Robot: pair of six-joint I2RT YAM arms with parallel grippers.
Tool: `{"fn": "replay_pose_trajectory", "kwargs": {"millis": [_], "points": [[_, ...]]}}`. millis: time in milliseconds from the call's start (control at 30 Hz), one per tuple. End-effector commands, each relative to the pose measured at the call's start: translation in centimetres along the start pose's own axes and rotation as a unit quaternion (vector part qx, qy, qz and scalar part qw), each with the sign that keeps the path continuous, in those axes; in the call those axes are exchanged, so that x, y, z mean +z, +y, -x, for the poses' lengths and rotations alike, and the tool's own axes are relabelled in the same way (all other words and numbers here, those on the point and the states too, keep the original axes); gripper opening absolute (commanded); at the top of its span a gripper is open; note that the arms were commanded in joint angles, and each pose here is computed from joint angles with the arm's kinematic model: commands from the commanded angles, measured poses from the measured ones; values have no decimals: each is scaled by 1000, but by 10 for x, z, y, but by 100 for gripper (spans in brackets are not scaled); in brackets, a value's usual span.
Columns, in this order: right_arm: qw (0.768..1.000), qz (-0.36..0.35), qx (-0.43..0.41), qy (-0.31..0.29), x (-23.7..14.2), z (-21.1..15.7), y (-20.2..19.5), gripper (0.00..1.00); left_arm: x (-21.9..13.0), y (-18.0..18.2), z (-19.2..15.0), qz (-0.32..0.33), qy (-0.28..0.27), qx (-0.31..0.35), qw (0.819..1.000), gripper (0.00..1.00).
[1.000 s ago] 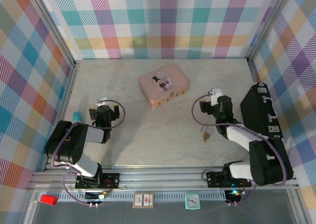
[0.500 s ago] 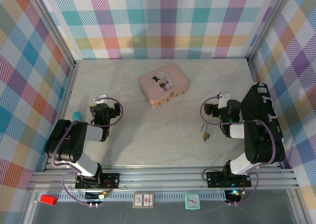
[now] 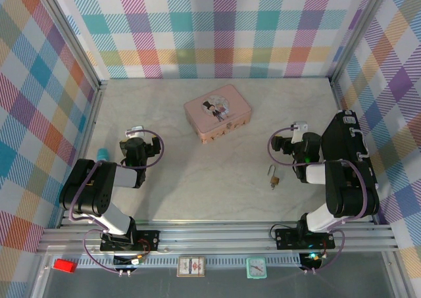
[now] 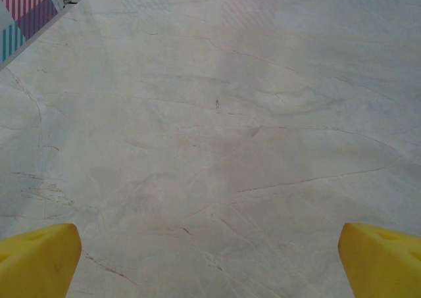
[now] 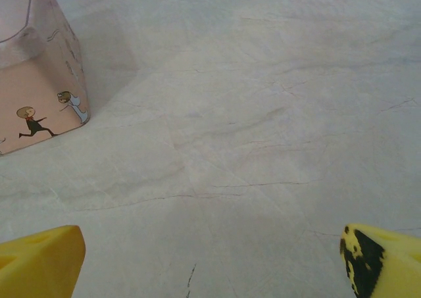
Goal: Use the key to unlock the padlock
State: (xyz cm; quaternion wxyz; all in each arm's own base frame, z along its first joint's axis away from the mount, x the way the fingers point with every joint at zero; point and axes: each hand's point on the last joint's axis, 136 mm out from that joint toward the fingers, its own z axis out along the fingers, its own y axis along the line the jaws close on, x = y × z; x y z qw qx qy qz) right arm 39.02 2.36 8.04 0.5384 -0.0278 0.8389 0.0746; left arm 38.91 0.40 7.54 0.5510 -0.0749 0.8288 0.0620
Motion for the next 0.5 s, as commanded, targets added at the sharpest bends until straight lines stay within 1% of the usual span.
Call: {"fn": "replay_pose_trajectory", "kwargs": {"millis": [0,467], "points": [[1000,0,2,-20,2,14,1,99,2,-1,12,-6,-17,-12,1000,100],[1000,2,2,-18,3,13,2,99,2,-2,12,-7,-17,-12,1000,100]]}}
